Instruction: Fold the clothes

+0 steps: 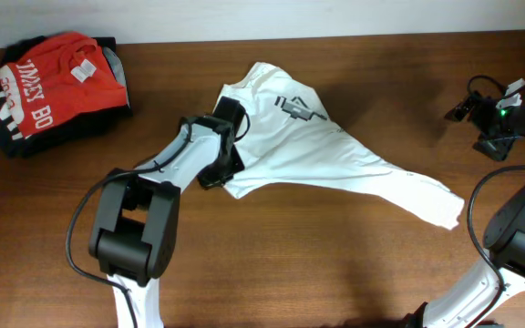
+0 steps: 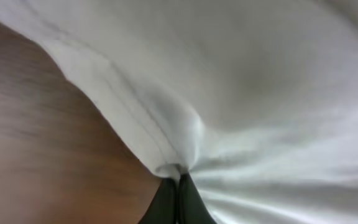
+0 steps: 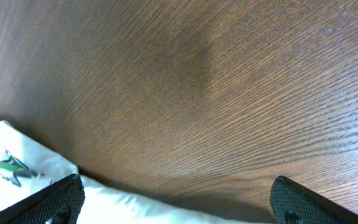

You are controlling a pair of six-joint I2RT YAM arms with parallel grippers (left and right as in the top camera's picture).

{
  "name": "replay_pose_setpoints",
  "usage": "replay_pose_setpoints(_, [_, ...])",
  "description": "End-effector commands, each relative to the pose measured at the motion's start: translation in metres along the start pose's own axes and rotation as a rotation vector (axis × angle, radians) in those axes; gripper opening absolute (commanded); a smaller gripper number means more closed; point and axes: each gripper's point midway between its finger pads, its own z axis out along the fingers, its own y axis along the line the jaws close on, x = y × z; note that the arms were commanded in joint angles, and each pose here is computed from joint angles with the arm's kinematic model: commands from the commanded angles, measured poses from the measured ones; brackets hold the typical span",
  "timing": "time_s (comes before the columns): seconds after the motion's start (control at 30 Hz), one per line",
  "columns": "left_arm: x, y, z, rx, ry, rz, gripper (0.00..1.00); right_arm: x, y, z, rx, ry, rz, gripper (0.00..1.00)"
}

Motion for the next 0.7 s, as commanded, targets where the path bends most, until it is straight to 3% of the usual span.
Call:
replay_pose_setpoints(0.0, [-0.025, 0.022, -0.025, -0.067, -0.052, -0.045, 0.00, -0.006, 0.009, -0.016, -0.005, -0.045, -0.025, 0.99])
replay_pose_setpoints(0.27, [-0.037, 0.048, -0.117, -0.040, -0.235, -0.080, 0.00, -0.005, 0.021, -0.017, -0.074, -0.035, 0.023, 0.99])
replay_pose_setpoints(0.37, [-0.041, 0.064, -0.149, -0.020, -0.302, -0.114, 0.00, 0.016, 0.045, -0.021, -0.220, 0.065, 0.048, 0.99])
replay_pose_setpoints(0.47, [-0.050, 0.095, -0.177, 0.006, -0.352, -0.199, 0.00, 0.048, 0.060, -0.016, -0.216, 0.180, 0.043, 0.98])
replay_pose_setpoints(0.67, [-0.075, 0.177, -0.202, -0.020, -0.419, -0.425, 0.00, 0.134, 0.126, -0.007, -0.234, 0.387, -0.343, 0.99])
